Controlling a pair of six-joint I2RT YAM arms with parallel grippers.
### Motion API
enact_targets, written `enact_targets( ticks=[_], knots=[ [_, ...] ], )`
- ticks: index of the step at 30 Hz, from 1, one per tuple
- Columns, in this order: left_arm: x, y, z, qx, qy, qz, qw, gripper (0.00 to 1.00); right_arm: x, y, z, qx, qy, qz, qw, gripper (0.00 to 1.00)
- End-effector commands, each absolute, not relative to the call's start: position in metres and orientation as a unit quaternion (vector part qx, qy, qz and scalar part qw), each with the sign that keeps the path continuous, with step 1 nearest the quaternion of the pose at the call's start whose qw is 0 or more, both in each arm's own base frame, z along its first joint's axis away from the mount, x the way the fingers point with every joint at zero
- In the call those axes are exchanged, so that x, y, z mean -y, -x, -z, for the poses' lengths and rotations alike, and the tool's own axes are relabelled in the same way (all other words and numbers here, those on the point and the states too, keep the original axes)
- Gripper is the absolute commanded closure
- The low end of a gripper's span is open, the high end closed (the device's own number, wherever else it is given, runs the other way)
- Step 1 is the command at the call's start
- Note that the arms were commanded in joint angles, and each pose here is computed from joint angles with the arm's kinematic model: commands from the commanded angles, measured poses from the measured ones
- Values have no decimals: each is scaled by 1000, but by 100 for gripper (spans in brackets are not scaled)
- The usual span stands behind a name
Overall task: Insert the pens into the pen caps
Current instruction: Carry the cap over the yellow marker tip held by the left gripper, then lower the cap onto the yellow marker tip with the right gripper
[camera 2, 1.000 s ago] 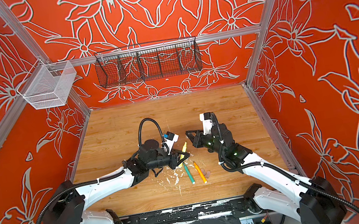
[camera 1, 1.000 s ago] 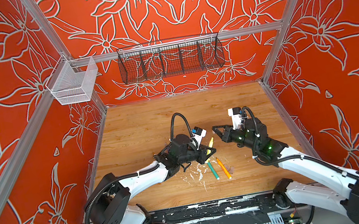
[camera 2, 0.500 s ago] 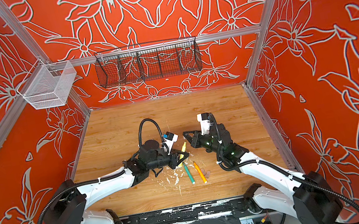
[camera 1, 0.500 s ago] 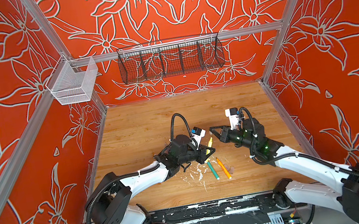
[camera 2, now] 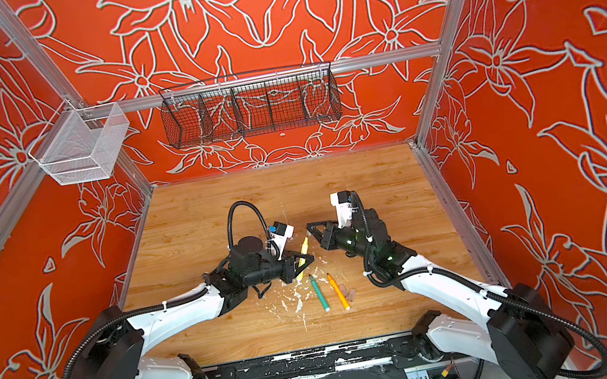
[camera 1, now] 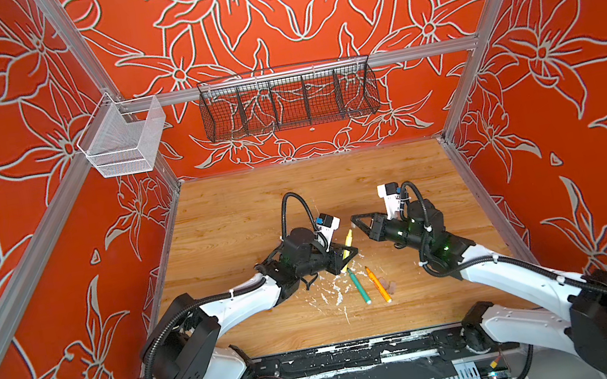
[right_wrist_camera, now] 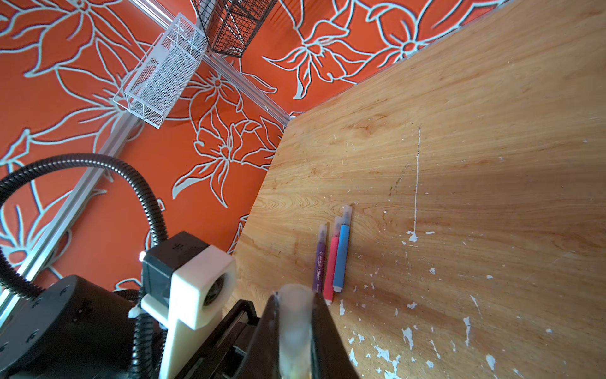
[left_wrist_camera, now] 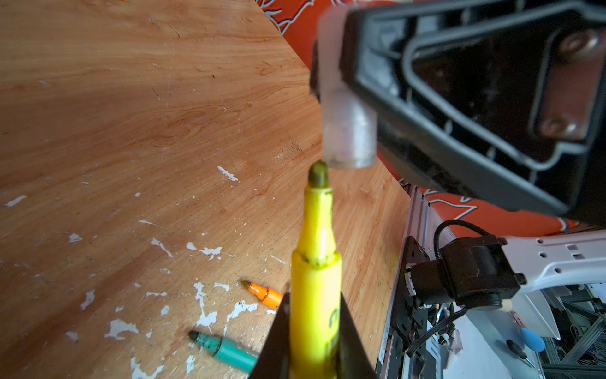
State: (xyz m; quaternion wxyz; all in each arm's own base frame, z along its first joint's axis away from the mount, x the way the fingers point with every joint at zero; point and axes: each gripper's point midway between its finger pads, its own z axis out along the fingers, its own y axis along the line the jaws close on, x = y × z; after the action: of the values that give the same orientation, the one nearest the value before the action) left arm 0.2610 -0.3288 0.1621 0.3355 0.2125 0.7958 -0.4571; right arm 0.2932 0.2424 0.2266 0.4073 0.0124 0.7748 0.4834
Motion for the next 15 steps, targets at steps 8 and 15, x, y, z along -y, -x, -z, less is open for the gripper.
enact_targets(
  ticks=[8,15],
  knots=[
    [333,-256,-179,-773,-224,484,343,100,-244,-291,-227,-768,-14,-495,407,100],
    [337,-255,-179,-771,-231,489,337,100,-222,-292,-231,-758,-44,-471,449,100]
  ],
)
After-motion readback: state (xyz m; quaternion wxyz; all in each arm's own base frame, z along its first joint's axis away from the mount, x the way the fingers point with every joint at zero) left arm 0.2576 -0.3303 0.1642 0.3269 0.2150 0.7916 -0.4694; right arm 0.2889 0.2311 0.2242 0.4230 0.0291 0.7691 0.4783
